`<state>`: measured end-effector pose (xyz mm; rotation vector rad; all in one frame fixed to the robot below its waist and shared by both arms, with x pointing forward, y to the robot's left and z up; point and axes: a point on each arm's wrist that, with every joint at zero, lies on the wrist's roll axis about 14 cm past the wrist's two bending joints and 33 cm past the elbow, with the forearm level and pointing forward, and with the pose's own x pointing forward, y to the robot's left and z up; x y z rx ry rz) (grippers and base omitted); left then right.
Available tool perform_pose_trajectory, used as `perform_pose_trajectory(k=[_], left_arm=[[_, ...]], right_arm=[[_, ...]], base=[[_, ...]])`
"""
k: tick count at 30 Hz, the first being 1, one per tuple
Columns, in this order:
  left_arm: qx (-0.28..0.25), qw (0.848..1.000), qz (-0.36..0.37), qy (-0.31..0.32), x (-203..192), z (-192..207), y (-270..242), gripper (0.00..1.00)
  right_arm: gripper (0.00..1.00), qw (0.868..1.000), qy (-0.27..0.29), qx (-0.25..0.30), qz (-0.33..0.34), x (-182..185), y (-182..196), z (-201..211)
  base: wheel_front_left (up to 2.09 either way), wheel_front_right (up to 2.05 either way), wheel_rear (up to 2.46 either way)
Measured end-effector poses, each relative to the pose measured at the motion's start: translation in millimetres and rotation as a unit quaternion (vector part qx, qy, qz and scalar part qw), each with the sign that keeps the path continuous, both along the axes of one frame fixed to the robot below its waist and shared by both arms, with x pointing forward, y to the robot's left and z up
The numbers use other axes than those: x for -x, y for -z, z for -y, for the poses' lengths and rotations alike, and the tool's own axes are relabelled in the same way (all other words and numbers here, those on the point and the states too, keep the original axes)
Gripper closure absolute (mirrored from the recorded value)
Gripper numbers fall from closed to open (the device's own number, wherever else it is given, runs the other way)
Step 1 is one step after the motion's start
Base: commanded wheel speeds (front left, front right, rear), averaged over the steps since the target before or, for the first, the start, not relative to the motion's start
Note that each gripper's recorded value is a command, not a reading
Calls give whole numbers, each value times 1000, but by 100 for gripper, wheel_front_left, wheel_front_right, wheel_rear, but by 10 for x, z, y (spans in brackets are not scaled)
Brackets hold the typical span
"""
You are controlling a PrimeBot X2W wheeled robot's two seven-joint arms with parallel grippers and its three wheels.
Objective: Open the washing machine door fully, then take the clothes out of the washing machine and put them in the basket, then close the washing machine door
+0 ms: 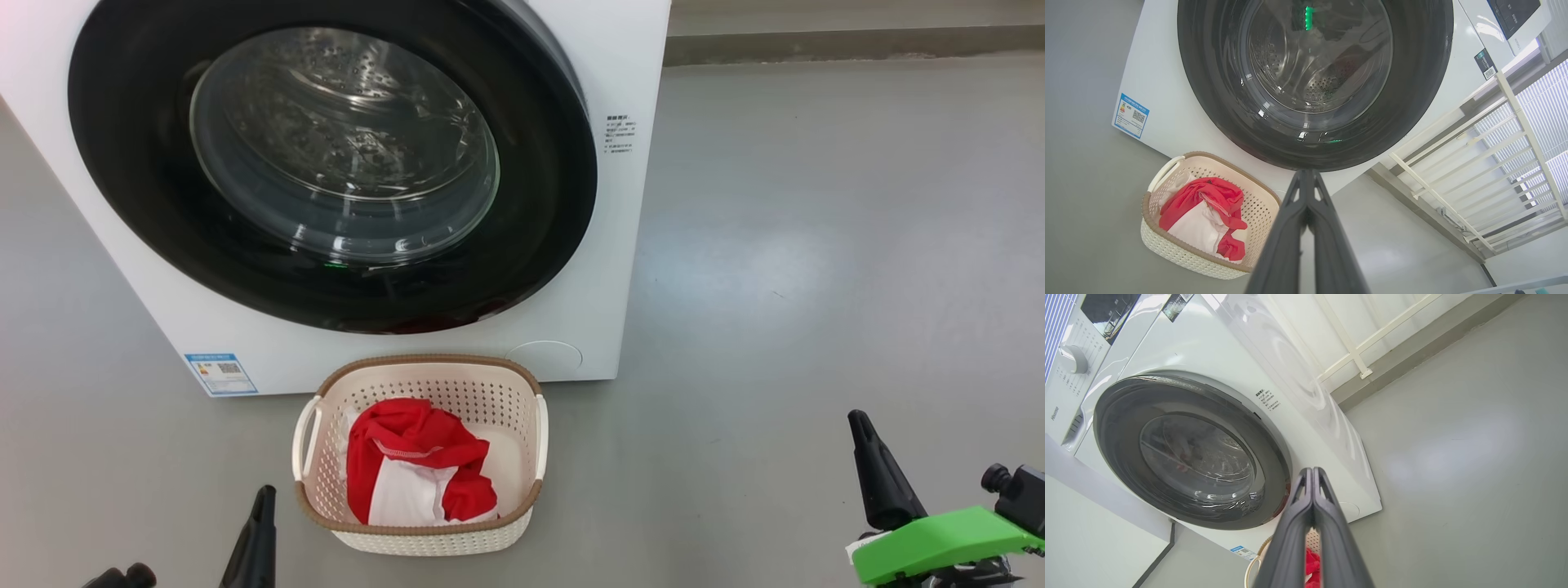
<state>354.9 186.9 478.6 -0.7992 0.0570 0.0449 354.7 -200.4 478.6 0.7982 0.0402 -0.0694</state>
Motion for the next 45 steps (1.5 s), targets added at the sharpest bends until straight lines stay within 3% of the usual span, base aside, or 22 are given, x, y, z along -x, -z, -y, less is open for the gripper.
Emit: perform_pose_trajectory(k=[23,45], left_arm=[[125,992,-12,-9,-64,-19,32,100],[244,970,-11,-11,-141,-22,4,100]], right_arm=[[100,992,13,-123,-11,-47,45,51],[100,970,16,-243,-6,-127,15,55]], base=[[0,0,0],[0,0,0]])
